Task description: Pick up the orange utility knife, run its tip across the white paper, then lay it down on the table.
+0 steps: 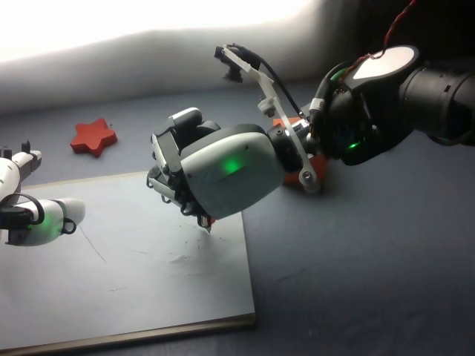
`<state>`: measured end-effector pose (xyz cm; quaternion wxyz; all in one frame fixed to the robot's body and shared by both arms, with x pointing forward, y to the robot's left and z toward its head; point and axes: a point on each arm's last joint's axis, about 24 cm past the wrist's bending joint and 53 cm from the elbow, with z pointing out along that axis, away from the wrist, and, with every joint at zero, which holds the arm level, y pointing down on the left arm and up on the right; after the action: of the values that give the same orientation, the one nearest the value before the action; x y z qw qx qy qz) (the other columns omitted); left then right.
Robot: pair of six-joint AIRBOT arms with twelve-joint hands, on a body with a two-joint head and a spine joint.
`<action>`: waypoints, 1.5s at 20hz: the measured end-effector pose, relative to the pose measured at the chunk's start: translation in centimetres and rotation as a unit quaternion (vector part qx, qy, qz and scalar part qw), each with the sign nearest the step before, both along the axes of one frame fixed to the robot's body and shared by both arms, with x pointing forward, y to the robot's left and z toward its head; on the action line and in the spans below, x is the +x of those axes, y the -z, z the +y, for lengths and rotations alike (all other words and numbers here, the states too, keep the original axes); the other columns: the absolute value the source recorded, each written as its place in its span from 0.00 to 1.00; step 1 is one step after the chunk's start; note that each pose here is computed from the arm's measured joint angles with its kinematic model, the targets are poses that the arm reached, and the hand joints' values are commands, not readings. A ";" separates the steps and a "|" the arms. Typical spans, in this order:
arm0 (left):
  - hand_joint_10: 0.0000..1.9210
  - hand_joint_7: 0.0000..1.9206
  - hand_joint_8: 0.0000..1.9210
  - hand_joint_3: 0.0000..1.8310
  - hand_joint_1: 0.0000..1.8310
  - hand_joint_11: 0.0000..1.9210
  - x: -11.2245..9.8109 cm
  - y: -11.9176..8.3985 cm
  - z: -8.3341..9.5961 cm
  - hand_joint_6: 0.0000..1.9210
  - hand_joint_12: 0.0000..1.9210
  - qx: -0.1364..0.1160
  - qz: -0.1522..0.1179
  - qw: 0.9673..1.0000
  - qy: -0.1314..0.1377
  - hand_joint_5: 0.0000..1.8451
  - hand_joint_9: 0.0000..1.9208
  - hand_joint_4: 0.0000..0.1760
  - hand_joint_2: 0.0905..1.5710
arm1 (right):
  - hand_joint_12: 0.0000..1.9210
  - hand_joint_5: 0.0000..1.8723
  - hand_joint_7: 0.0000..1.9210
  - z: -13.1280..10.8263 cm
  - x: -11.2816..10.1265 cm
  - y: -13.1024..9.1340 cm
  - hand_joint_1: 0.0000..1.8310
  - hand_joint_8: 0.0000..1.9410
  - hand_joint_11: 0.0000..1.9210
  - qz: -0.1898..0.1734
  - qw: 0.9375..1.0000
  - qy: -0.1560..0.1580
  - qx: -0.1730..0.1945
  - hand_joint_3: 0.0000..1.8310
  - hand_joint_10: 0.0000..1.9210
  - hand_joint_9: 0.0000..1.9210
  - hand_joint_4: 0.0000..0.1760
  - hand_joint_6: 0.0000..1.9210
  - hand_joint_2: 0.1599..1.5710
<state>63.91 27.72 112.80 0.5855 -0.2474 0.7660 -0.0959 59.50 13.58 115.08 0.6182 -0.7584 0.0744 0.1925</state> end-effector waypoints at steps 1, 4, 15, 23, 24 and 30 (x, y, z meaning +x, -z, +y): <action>0.00 0.14 0.00 0.00 0.00 0.00 0.0 0.0 0.0 0.00 0.64 0.000 0.000 1.000 0.000 0.06 0.21 0.23 0.79 | 1.00 0.78 0.87 -0.1 0.3 -0.2 0.82 1.00 0.94 -0.004 1.000 0.003 0.004 0.00 1.00 0.92 1.00 1.00 0.84; 0.00 0.13 0.00 0.00 0.00 0.00 0.0 0.0 0.0 0.00 0.64 0.000 0.000 1.000 0.000 0.05 0.21 0.24 0.79 | 1.00 0.78 0.87 -0.7 1.8 0.1 0.82 1.00 0.94 -0.024 0.999 0.020 -0.012 0.00 1.00 0.92 1.00 1.00 0.84; 0.00 0.13 0.00 0.00 0.00 0.00 -0.1 0.3 -0.5 0.00 0.65 -0.002 0.003 1.000 0.005 0.06 0.21 0.22 0.79 | 1.00 0.80 0.88 0.5 2.6 -0.5 0.83 1.00 0.95 -0.045 0.998 0.033 -0.001 0.00 1.00 0.93 1.00 1.00 0.84; 0.00 0.14 0.00 0.00 0.00 0.00 -0.1 0.3 -0.4 0.00 0.64 -0.001 0.003 1.000 0.004 0.05 0.21 0.24 0.79 | 1.00 0.77 0.86 0.7 1.9 0.4 0.83 1.00 0.94 -0.037 0.999 0.024 -0.004 0.00 1.00 0.91 1.00 1.00 0.83; 0.00 0.14 0.00 0.00 0.00 0.00 -0.1 0.3 -0.4 0.00 0.65 -0.001 0.003 1.000 0.005 0.05 0.21 0.24 0.79 | 1.00 0.79 0.87 0.6 1.8 0.5 0.83 1.00 0.94 -0.038 0.999 0.022 -0.005 0.00 1.00 0.92 1.00 1.00 0.84; 0.00 0.14 0.00 0.00 0.00 0.00 -0.2 0.5 -0.3 0.00 0.64 0.003 0.005 1.000 0.005 0.06 0.21 0.25 0.79 | 1.00 0.77 0.87 0.5 1.3 0.6 0.82 1.00 0.94 -0.035 0.999 0.019 -0.002 0.00 1.00 0.92 1.00 1.00 0.85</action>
<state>63.74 27.39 112.33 0.5819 -0.2427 0.7703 -0.0954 60.84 14.04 114.45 0.6227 -0.7642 0.0675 0.1537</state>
